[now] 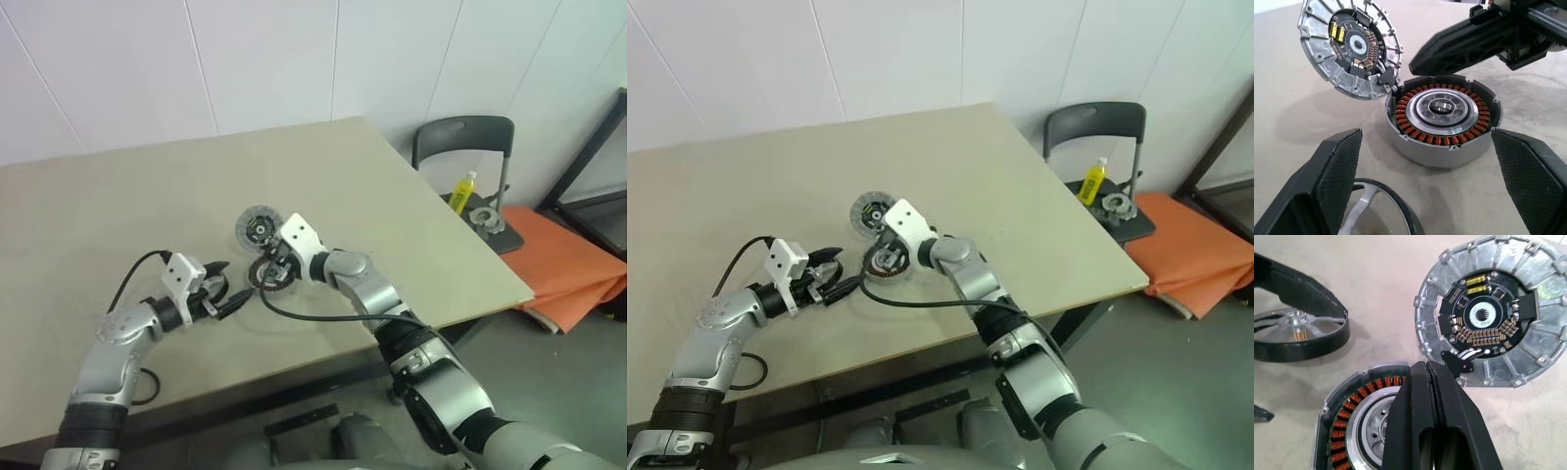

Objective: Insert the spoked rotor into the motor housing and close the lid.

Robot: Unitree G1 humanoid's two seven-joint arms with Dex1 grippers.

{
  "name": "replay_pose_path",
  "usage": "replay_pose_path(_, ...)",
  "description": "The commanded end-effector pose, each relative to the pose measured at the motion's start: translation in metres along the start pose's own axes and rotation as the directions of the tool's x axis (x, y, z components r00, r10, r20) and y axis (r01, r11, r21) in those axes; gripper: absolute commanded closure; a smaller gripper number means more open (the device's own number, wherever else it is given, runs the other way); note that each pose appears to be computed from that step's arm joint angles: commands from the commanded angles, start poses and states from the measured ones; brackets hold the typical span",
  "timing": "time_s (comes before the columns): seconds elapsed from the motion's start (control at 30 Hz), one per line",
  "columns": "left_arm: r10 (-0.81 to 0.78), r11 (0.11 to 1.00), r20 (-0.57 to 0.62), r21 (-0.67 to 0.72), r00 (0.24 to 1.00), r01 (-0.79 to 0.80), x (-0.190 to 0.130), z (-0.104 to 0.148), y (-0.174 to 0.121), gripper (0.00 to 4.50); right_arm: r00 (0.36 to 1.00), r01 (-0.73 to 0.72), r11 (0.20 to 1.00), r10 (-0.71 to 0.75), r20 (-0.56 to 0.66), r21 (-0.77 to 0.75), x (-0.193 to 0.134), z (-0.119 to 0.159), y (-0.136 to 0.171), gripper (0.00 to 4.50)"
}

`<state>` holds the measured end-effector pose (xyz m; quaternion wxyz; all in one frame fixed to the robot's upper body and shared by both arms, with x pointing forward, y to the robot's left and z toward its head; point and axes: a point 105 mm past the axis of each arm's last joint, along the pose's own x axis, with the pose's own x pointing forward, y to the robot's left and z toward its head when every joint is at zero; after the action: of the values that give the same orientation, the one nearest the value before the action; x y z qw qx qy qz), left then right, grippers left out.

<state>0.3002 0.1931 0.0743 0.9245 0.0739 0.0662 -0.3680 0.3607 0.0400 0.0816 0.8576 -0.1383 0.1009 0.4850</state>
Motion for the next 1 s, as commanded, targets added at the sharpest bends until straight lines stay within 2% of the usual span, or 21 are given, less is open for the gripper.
replay_pose_path(0.03,0.0,0.999,0.031,0.039,1.0,-0.001,0.002,0.011,0.002,0.0,1.0,-0.013,0.999,0.013,0.014,-0.032,0.0,0.009,0.003,4.49)
replay_pose_path(0.67,-0.003,0.999,0.021,0.045,1.0,0.002,0.001,0.01,0.002,0.0,0.997,-0.048,0.999,0.049,-0.062,0.014,0.001,-0.008,0.012,4.49)
replay_pose_path(0.87,-0.002,0.999,0.018,0.047,1.0,0.001,0.002,0.01,0.002,0.0,0.993,-0.115,0.981,0.119,-0.02,0.158,0.001,-0.001,0.024,4.49)
replay_pose_path(1.0,-0.001,0.999,0.018,0.047,1.0,0.0,0.002,0.01,0.002,0.0,0.987,-0.155,0.969,0.161,-0.017,0.191,0.0,0.0,0.031,4.49)
